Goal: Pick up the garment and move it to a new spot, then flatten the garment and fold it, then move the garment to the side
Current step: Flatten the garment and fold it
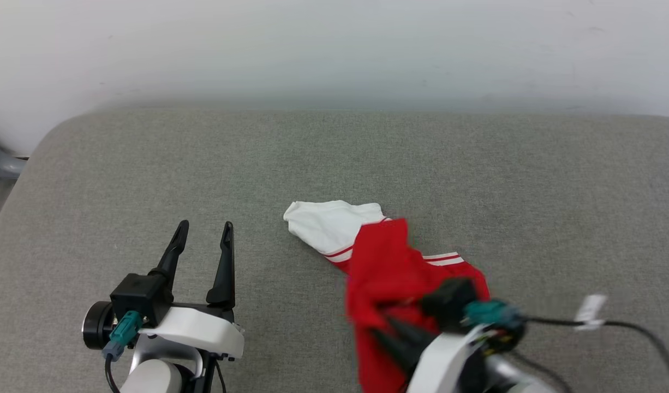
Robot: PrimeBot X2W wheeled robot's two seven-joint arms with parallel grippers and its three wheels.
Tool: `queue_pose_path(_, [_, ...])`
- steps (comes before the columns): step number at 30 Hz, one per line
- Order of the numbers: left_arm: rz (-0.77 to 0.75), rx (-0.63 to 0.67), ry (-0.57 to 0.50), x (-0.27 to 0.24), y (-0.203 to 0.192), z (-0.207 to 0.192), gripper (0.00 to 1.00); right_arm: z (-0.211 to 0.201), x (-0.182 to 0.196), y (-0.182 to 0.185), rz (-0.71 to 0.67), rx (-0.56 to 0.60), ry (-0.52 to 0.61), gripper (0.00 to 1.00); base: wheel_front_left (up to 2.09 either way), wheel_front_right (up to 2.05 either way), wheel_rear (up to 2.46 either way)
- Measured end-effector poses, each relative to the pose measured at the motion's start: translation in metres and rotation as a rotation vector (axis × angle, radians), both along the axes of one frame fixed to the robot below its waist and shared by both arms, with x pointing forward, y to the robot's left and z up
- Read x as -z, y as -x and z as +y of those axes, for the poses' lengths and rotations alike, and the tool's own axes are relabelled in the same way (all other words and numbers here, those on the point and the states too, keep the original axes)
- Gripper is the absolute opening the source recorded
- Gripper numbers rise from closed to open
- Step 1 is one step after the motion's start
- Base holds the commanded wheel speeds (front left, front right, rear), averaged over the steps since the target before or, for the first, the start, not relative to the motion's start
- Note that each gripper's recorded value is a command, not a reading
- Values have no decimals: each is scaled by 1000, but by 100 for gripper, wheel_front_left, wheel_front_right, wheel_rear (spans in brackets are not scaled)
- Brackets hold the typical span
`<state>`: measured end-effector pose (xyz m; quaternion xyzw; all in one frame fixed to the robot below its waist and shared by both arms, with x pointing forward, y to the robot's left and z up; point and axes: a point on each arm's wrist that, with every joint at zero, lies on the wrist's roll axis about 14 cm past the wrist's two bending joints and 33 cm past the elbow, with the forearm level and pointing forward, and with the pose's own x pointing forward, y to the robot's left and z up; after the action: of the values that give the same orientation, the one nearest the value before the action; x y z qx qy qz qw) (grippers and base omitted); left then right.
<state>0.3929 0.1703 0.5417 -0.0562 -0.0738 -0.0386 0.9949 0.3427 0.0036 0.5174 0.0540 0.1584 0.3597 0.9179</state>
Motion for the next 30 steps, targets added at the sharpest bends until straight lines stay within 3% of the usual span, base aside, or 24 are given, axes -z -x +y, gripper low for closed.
queue_pose_path(7, [12, 11, 2, 4, 0, -2, 100, 70, 42, 82, 235, -321, -2, 0, 0, 0, 0])
queue_pose_path(14, [43, 2, 6, 15, -3, 1, 100, 83, 74, 114, 396, -415, -6, 0, 0, 0, 0])
queue_pose_path(15, [46, 0, 6, 16, -4, 1, 100, 84, 74, 114, 401, -413, -21, 13, 0, 0, 0])
queue_pose_path(16, [48, 0, 6, 16, -5, 1, 100, 85, 71, 111, 383, -406, -38, 92, 0, 0, 0])
queue_pose_path(17, [50, -1, 7, 17, -5, 2, 100, 86, 66, 105, 355, -397, -59, 100, 0, 0, 0])
queue_pose_path(25, [51, 0, 10, 17, -5, 0, 100, 87, -20, 56, 8, -250, -372, 100, 0, 0, 0])
queue_pose_path(30, [37, 5, 10, 12, -4, -2, 100, 60, -45, 25, -136, -105, -432, 100, 0, 0, 0])
